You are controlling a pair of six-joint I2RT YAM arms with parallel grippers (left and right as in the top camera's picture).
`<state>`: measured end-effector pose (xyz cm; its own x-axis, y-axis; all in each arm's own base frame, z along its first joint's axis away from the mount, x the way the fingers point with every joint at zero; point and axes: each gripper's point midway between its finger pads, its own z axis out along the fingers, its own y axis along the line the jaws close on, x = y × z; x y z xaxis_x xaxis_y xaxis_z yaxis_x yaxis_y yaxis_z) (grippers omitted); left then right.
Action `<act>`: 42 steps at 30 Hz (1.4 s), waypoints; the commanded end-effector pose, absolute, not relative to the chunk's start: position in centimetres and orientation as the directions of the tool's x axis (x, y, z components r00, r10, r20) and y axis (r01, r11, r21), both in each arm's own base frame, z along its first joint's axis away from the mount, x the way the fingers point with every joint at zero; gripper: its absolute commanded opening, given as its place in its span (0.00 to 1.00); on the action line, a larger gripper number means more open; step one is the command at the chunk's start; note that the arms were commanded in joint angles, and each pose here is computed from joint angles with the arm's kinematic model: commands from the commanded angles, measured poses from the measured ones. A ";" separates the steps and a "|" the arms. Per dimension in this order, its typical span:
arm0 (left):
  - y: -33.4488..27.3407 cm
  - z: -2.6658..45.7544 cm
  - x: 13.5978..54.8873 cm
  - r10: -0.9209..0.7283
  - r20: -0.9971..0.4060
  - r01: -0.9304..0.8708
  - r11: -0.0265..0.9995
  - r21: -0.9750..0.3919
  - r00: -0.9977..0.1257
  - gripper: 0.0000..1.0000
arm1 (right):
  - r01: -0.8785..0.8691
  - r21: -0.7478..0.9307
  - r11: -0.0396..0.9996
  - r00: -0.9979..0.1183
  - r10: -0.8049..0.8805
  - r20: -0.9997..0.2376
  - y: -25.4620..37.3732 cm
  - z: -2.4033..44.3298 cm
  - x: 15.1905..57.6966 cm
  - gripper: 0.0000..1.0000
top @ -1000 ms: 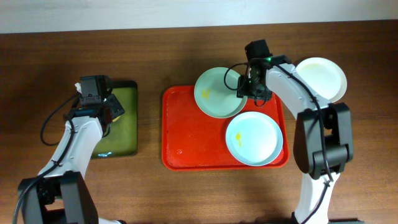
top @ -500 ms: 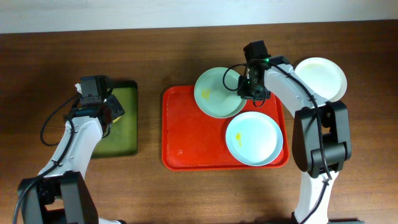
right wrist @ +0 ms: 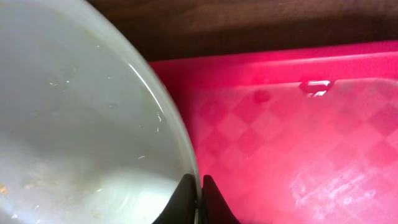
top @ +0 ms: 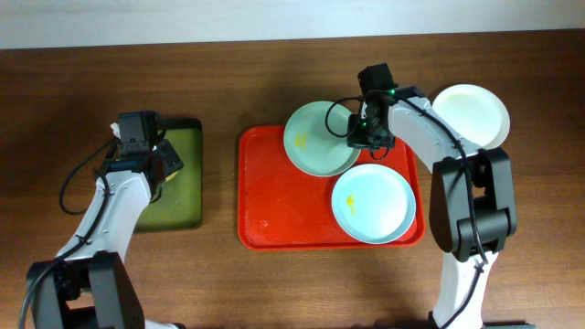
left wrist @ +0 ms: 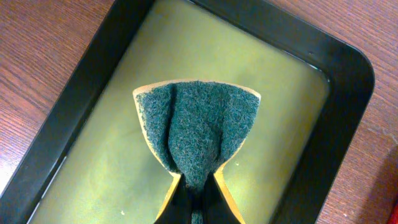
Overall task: Clean dirty plates on tray and stack at the side
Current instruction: 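Drag the pale green plate toward the tray's front left with the right gripper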
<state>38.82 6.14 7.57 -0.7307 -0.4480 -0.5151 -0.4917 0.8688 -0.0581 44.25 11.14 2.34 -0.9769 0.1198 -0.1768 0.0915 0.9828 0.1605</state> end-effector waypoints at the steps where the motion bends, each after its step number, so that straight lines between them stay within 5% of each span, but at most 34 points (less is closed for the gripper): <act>1: 6.5 7.8 38.8 -0.437 -0.521 -0.486 0.872 -0.048 -0.733 0.00 | -0.040 0.288 0.957 -0.976 0.024 -0.216 13.7 5.8 44.7 0.04; 10: 6.4 10.6 37.9 -0.435 -0.551 -0.484 0.873 -0.064 -0.712 0.00 | -0.177 0.386 0.905 -0.978 -0.118 -0.170 18.1 10.1 40.0 0.04; 25: 5.8 9.9 36.8 -0.440 -0.500 -0.474 0.878 -0.066 -0.746 0.00 | -0.147 0.198 0.969 -0.987 -0.130 -0.097 19.6 1.3 35.0 0.04; 42: 6.0 9.3 37.7 -0.397 -0.511 -0.441 0.897 -0.039 -0.763 0.00 | -0.108 0.162 0.981 -0.990 -0.091 -0.106 18.6 0.8 35.3 0.04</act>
<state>37.65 5.73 9.05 -0.7554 -0.4126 -0.5090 -0.4524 0.8904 -0.0503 35.10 19.57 0.79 -0.9898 -0.1133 -0.0868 -0.1297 0.9679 0.2154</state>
